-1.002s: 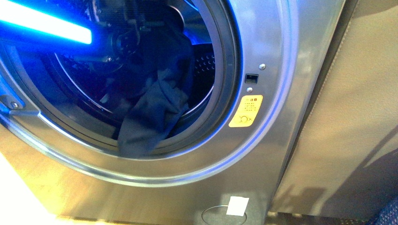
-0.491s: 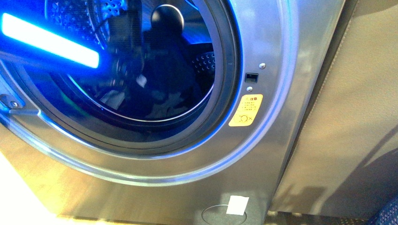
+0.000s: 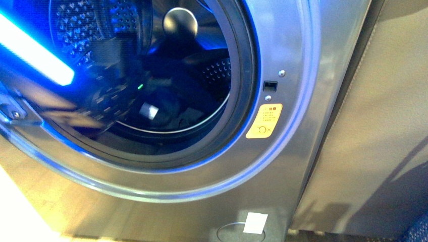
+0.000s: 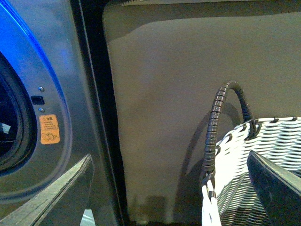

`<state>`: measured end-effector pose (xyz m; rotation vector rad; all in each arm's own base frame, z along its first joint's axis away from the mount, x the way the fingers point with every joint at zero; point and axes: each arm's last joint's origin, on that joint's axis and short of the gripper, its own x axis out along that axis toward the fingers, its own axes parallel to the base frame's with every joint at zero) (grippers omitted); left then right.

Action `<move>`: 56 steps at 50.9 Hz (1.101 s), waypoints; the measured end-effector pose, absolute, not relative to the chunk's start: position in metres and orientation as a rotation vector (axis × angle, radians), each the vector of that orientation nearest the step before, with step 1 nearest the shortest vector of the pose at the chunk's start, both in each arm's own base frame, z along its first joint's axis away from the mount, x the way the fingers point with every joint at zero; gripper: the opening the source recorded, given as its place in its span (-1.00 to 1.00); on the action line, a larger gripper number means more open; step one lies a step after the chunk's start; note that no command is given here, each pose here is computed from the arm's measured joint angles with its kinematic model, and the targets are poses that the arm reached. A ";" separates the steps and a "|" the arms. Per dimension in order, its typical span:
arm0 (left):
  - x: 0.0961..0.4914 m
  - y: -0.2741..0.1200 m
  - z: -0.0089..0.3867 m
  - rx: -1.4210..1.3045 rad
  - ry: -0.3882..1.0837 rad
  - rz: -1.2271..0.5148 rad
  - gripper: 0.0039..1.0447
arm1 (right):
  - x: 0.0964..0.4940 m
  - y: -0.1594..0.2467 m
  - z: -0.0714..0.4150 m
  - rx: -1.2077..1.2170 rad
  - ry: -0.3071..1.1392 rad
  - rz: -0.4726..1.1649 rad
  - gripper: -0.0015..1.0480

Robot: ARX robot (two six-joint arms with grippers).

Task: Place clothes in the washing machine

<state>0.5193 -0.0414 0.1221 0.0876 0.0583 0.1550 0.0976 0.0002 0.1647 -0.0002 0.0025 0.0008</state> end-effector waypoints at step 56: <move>0.455 -0.103 0.145 0.125 0.079 0.003 -0.85 | 0.098 0.000 0.165 0.000 0.002 0.001 0.85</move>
